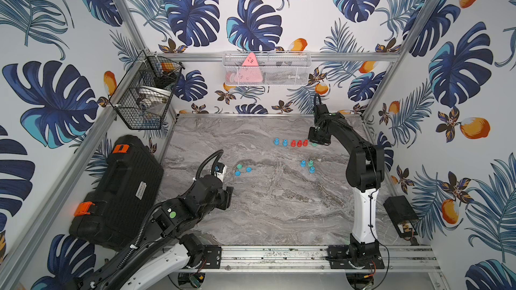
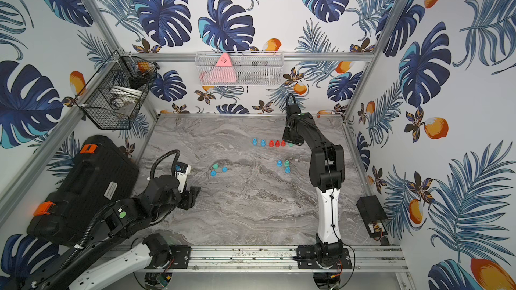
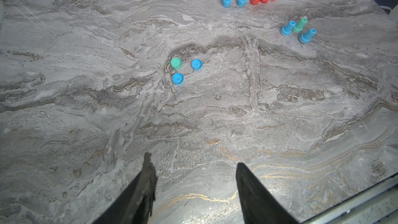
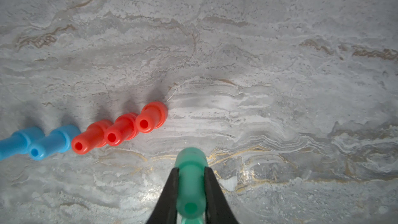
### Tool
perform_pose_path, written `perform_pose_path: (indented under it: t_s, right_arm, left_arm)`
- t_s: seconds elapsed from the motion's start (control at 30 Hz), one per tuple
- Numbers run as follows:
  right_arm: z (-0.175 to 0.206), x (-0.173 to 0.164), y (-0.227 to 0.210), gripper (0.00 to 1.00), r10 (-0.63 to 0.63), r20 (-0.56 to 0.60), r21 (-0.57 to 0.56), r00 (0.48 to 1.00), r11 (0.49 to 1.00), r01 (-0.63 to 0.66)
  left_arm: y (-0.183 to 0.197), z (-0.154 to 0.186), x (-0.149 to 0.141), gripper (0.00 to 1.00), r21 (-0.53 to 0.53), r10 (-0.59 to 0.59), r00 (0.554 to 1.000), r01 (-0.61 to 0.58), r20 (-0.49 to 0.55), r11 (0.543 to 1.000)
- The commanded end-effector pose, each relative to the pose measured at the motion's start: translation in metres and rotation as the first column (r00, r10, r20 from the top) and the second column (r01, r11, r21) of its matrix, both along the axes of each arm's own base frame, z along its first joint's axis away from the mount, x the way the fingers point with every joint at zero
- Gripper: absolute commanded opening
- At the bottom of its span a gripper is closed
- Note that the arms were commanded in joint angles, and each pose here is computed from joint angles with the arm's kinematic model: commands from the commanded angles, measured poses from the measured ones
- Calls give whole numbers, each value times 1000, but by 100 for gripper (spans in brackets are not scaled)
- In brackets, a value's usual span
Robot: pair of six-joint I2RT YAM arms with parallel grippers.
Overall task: Close the stamp cap
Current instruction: Move the stamp at the center of the board.
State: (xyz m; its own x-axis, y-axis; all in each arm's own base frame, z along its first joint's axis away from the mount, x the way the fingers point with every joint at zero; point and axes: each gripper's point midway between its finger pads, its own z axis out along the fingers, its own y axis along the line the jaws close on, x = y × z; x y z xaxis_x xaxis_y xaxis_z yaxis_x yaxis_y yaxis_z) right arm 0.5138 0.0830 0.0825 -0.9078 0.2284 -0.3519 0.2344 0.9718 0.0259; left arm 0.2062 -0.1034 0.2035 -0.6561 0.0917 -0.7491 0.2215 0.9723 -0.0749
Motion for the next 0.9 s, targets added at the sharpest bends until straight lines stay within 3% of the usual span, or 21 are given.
perform_pose_path:
  t_s: [0.0, 0.87]
  right_arm:
    - [-6, 2, -2, 17, -10, -16, 2, 1000, 1000, 10]
    - [-36, 35, -9, 18, -57, -42, 16, 997, 998, 58]
  left_arm:
    - [-3, 4, 3, 64, -7, -9, 1000, 9, 19, 1000]
    - [-2, 4, 4, 64, -12, -7, 1000, 7, 20, 1000]
